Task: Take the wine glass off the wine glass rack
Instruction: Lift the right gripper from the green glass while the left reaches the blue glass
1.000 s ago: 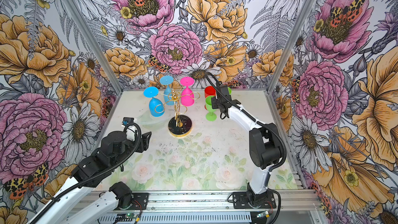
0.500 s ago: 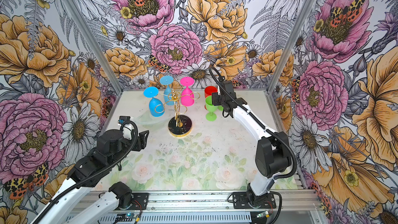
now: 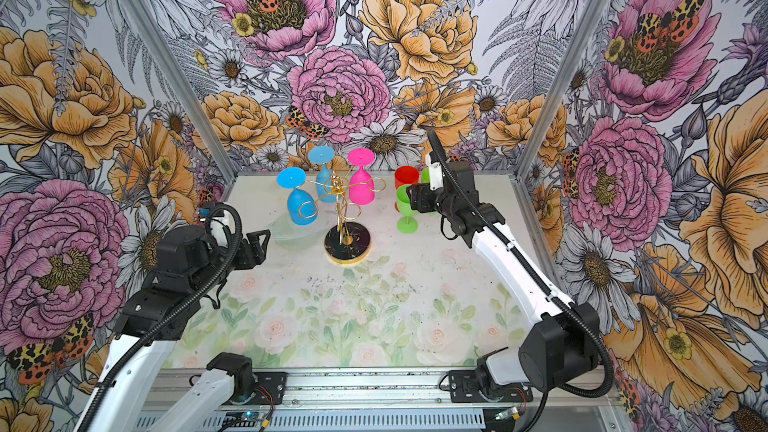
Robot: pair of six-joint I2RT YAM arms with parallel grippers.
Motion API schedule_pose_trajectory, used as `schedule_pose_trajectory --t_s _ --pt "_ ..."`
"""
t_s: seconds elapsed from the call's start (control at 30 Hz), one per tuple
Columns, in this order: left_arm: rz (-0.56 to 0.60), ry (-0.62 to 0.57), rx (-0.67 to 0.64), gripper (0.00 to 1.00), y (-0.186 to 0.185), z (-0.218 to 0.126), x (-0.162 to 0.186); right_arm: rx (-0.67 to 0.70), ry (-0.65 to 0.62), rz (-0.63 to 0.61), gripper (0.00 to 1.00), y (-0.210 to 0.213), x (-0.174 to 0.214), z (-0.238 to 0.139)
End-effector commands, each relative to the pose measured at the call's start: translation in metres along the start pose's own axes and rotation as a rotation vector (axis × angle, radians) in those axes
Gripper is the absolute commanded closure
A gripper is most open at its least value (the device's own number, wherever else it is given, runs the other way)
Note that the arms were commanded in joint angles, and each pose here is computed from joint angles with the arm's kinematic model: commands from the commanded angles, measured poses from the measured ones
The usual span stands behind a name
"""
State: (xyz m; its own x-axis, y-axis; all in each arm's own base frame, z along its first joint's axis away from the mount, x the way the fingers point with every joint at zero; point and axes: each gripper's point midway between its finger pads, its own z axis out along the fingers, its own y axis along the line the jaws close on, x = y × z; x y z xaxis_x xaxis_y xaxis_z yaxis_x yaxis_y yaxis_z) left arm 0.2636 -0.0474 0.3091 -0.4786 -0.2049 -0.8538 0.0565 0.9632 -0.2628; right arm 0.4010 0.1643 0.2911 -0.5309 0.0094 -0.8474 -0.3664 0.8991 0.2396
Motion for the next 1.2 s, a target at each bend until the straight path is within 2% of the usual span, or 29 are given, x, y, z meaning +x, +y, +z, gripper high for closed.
schedule_pose_trajectory --t_s 0.0,0.23,0.43,0.53,0.8,1.17 --pt "-0.073 0.009 0.113 0.24 -0.014 0.001 -0.017 -0.098 -0.002 0.009 0.26 0.018 0.004 -0.016" --pt "-0.249 0.011 0.246 0.28 -0.02 0.021 -0.055 -0.16 0.024 -0.004 0.27 0.027 0.027 -0.028" --pt "-0.31 -0.001 0.349 0.29 -0.034 0.033 -0.077 -0.18 0.027 -0.008 0.26 0.031 0.038 -0.038" --pt "-0.355 0.008 0.393 0.33 -0.038 0.043 -0.083 -0.189 0.018 -0.009 0.27 0.032 0.04 -0.044" --pt "-0.439 0.037 0.394 0.39 -0.033 0.069 -0.092 -0.226 -0.003 -0.023 0.27 0.041 0.04 -0.058" --pt "-0.478 0.061 0.379 0.46 -0.026 0.094 -0.093 -0.219 -0.026 -0.027 0.27 0.041 0.041 -0.068"
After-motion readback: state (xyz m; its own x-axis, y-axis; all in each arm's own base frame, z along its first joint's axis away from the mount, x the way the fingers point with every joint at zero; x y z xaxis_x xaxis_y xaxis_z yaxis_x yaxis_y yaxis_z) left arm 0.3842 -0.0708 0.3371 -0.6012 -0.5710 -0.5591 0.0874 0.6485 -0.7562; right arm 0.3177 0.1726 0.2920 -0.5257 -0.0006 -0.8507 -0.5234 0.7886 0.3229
